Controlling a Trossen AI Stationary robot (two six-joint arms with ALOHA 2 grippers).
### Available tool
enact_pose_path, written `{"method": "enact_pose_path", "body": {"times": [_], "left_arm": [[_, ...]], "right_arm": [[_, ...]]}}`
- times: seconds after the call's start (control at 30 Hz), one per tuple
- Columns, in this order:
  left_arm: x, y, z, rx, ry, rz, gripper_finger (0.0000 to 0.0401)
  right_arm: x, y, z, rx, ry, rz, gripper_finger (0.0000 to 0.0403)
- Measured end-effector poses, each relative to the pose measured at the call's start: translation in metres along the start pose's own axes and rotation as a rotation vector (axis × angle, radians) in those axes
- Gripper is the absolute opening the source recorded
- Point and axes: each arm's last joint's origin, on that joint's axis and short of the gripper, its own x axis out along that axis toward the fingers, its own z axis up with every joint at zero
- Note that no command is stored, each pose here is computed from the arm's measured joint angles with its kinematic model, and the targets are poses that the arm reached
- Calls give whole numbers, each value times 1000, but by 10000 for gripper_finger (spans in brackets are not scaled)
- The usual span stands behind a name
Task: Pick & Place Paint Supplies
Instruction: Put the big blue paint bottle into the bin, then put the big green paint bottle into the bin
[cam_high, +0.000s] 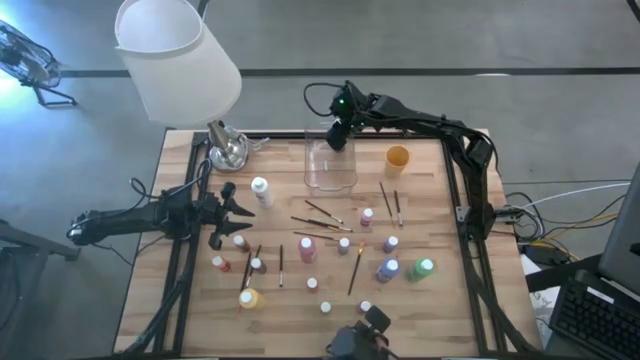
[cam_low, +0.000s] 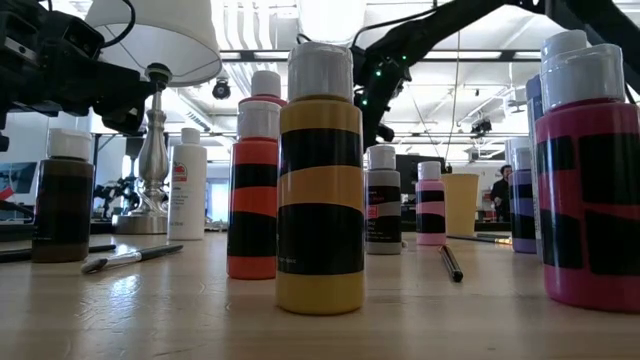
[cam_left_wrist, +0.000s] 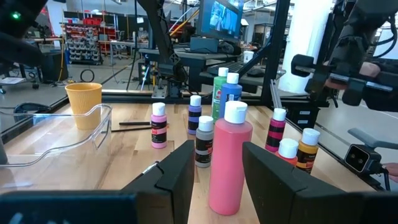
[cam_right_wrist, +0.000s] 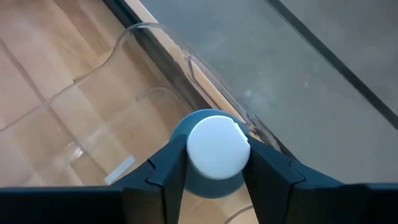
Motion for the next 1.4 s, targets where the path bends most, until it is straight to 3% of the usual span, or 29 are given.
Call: {"method": "enact_pose_path", "body": {"times": [0.23, 0.53, 0.87, 1.17, 1.4], "left_arm": [[0, 0, 0, 0, 0, 0, 140], [0, 0, 0, 0, 0, 0, 140], [0, 0, 0, 0, 0, 0, 140], [0, 0, 0, 0, 0, 0, 140], [0, 0, 0, 0, 0, 0, 140]], "right_arm": [[-6, -1, -1, 3, 5, 3, 114], [-7, -9, -3, 25, 39, -12, 157], [-7, -11, -3, 8, 34, -21, 145], [-13, -13, -1, 3, 18, -43, 198], [-35, -15, 3, 5, -25, -38, 235]]}}
